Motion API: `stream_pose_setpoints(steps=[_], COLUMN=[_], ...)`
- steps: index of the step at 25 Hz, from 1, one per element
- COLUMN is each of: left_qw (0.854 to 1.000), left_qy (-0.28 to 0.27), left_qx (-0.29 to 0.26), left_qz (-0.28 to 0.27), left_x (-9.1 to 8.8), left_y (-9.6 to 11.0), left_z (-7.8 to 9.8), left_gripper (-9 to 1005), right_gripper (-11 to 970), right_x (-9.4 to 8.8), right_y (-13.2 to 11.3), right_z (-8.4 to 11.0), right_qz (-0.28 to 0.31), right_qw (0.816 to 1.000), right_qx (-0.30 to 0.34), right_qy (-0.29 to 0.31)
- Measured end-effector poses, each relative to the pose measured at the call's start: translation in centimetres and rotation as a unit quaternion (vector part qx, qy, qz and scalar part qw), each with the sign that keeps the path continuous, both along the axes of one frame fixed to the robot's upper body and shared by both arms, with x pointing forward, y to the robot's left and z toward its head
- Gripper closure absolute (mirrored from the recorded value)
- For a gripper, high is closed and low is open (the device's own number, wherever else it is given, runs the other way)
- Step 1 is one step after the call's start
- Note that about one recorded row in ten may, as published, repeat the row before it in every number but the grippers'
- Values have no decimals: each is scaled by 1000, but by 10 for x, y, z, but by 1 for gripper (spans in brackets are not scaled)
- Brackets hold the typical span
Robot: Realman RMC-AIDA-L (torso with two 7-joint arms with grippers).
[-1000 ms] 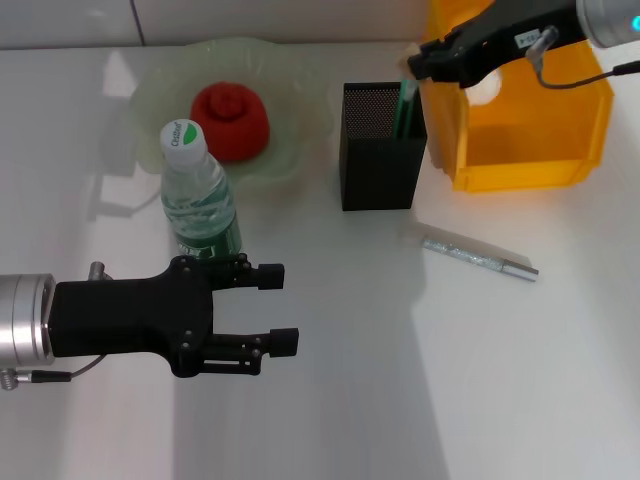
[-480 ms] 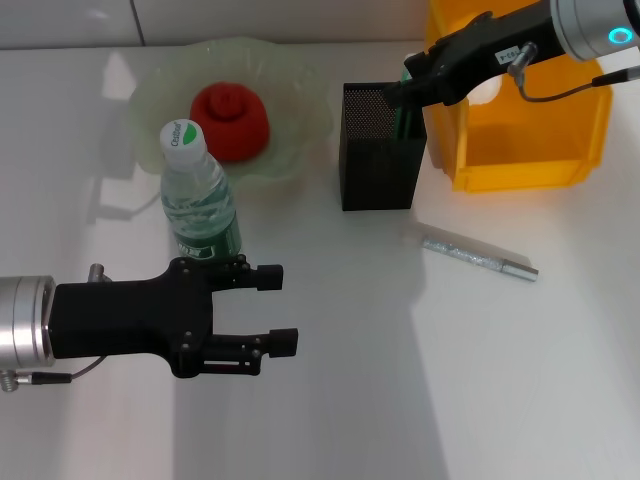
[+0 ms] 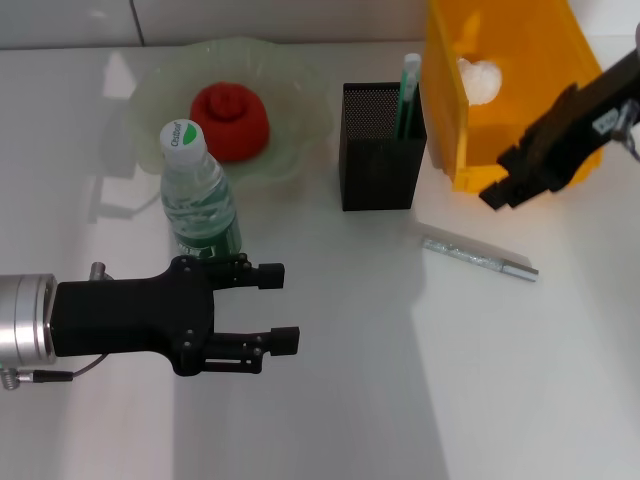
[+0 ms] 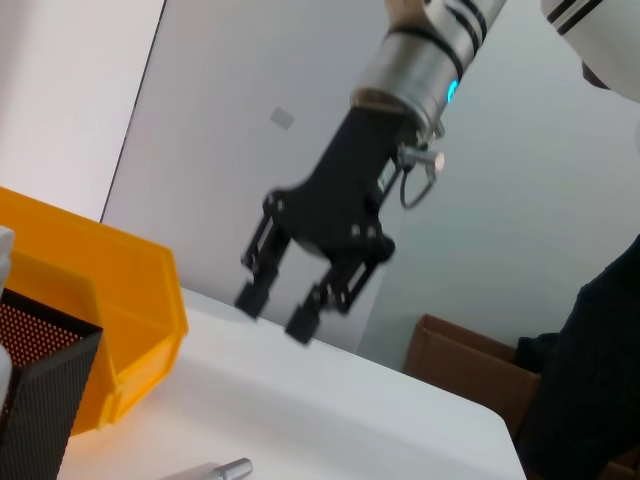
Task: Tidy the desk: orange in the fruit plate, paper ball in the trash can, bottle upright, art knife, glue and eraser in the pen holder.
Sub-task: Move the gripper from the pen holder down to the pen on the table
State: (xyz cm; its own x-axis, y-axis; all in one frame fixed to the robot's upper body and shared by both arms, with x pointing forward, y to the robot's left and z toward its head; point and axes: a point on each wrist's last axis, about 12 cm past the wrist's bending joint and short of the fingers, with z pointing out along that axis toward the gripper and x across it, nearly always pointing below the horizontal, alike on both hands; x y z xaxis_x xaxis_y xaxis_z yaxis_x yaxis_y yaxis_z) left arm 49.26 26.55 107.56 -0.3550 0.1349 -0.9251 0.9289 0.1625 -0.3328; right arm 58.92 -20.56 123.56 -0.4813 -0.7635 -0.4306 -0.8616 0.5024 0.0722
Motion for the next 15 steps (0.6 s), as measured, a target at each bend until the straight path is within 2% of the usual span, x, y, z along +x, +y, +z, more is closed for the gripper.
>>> stream_pose_setpoints(steps=[7,12,15], left_qw=[1000,1000,1000], left_qy=[-4,-4,-3], left_qx=[3,2,1], left_qz=[-1,-2,-1], left_x=[3,3,3], left_y=[-3,-4,-5], left_z=[0,1,0], left_gripper=[190,190,190], right_gripper=[485,487,488], right_x=[4,13,15], right_y=[19,26,28], right_z=[-60,-80,-84], right_qz=[28,30,29], right_qw=[996,994,994], right_qx=[-59,-95,-102], right_qy=[61,38,33])
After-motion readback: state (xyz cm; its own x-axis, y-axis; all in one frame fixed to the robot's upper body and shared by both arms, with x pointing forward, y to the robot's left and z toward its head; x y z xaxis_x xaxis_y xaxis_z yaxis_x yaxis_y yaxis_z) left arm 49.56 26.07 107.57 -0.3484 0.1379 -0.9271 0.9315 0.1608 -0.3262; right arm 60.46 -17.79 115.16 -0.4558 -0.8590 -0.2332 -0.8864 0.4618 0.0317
